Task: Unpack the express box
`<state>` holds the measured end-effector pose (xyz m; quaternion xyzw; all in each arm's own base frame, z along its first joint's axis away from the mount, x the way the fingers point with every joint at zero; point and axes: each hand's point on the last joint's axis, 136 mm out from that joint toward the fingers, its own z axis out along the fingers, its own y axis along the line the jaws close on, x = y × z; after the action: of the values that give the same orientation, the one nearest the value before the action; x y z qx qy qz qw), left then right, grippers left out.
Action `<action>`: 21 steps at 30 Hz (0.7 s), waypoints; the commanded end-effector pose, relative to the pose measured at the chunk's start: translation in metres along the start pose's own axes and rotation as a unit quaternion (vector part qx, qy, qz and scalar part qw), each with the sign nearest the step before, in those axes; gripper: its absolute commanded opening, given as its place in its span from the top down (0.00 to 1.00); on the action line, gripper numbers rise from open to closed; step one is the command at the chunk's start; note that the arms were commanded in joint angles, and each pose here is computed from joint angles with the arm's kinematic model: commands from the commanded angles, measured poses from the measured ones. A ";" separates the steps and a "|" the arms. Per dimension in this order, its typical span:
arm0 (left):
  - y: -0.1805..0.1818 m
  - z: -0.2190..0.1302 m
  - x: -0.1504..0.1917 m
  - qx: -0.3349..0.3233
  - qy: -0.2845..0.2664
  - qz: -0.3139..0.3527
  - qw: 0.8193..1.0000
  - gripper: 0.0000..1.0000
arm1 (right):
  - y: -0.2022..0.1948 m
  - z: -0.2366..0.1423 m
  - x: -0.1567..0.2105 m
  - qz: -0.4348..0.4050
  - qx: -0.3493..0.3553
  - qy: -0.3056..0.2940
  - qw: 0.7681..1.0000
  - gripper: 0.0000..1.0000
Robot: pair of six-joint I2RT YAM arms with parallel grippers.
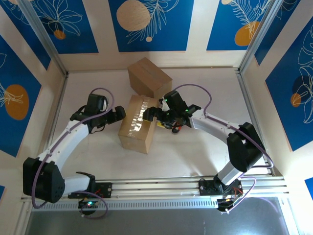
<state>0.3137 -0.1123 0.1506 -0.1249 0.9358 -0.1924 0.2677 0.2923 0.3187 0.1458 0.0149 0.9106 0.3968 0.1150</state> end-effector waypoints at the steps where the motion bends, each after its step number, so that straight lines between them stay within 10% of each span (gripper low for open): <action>1: 0.002 0.000 0.037 0.017 0.061 -0.011 0.998 0.00 | -0.017 0.010 -0.001 0.015 0.023 -0.006 1.000 0.01; 21: -0.058 -0.051 0.008 0.069 0.042 0.084 0.993 0.00 | -0.038 0.035 0.010 0.030 0.039 0.027 0.998 0.31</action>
<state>0.2994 -0.1392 0.2078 -0.0630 0.9288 -0.2378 0.2771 0.3081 0.3350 0.1460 0.0080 0.8930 0.4314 0.1281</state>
